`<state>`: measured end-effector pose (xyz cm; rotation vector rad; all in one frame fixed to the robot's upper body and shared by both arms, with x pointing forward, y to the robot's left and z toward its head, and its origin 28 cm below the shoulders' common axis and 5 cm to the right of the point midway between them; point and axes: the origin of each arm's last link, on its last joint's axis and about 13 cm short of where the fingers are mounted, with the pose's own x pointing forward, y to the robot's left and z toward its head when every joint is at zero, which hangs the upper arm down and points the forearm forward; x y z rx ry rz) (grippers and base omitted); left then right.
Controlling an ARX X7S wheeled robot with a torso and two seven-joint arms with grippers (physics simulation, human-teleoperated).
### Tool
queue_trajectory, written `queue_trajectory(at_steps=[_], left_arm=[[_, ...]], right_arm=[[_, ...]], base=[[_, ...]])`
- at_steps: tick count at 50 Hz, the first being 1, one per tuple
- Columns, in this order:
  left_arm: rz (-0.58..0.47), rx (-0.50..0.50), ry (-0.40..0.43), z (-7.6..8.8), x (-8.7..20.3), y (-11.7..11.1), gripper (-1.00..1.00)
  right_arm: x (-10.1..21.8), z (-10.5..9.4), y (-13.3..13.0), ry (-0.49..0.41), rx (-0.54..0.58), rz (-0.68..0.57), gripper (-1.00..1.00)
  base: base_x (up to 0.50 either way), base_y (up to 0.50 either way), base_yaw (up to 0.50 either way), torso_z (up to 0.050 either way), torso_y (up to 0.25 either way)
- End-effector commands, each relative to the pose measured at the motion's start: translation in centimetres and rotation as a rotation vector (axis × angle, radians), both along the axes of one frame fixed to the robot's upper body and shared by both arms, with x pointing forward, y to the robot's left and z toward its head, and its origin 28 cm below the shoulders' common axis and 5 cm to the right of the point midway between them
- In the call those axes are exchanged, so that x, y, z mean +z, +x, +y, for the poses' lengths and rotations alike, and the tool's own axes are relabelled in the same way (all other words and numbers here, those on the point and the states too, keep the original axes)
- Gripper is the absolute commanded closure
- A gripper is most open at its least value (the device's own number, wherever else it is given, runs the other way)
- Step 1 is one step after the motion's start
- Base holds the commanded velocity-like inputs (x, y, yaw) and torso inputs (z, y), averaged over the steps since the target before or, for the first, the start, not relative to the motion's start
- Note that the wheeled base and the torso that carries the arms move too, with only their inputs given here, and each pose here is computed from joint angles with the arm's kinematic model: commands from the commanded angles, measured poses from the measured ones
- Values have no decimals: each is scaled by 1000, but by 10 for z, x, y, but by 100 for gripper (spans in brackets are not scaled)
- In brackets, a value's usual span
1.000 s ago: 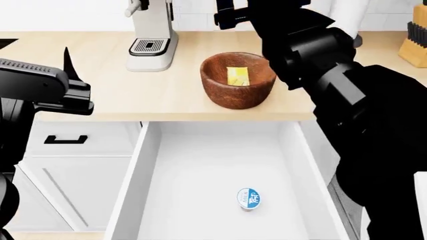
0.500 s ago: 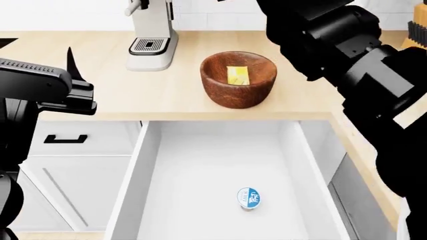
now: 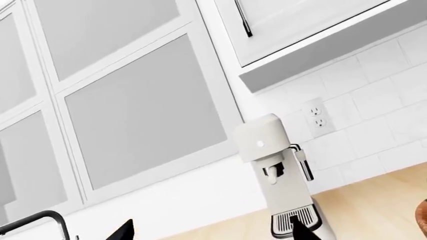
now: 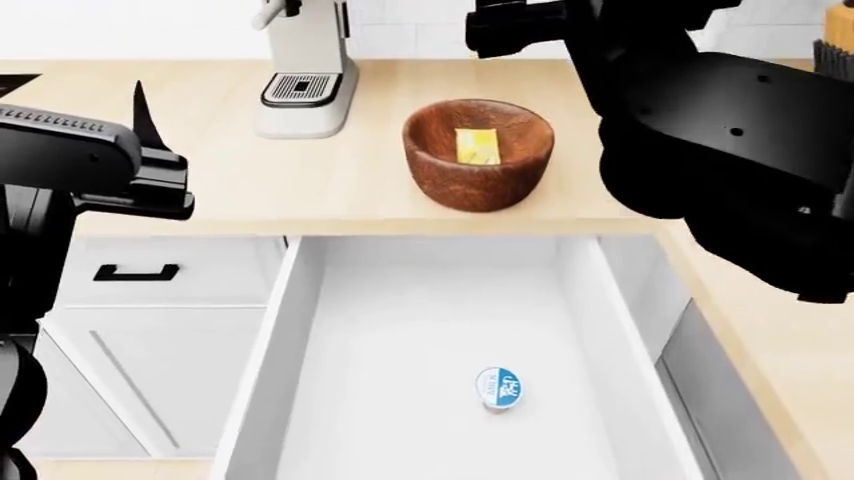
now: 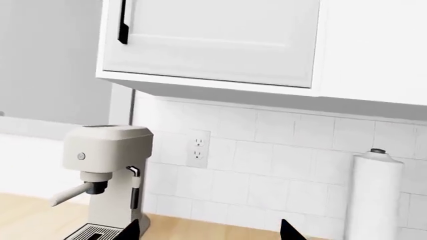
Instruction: Place the bar in the bowl and close the drawer.
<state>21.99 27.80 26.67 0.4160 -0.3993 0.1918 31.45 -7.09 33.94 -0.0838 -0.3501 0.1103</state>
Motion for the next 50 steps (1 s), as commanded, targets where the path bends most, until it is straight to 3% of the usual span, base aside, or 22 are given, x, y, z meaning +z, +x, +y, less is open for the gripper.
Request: queue_trajectory(at_steps=[1, 16, 50], left_arm=[[-6, 4, -2, 0, 1, 1, -100], [-9, 5, -1, 1, 3, 0, -100], [-4, 7, 7, -1, 0, 2, -100]], right_arm=[[-11, -9, -35, 8, -41, 9, -100], [-4, -15, -41, 8, -30, -41, -100], [-4, -19, -42, 33, -18, -82, -100]], base=[[-304, 79, 0, 0, 0], [-251, 151, 0, 0, 0], [58, 436, 0, 0, 0]])
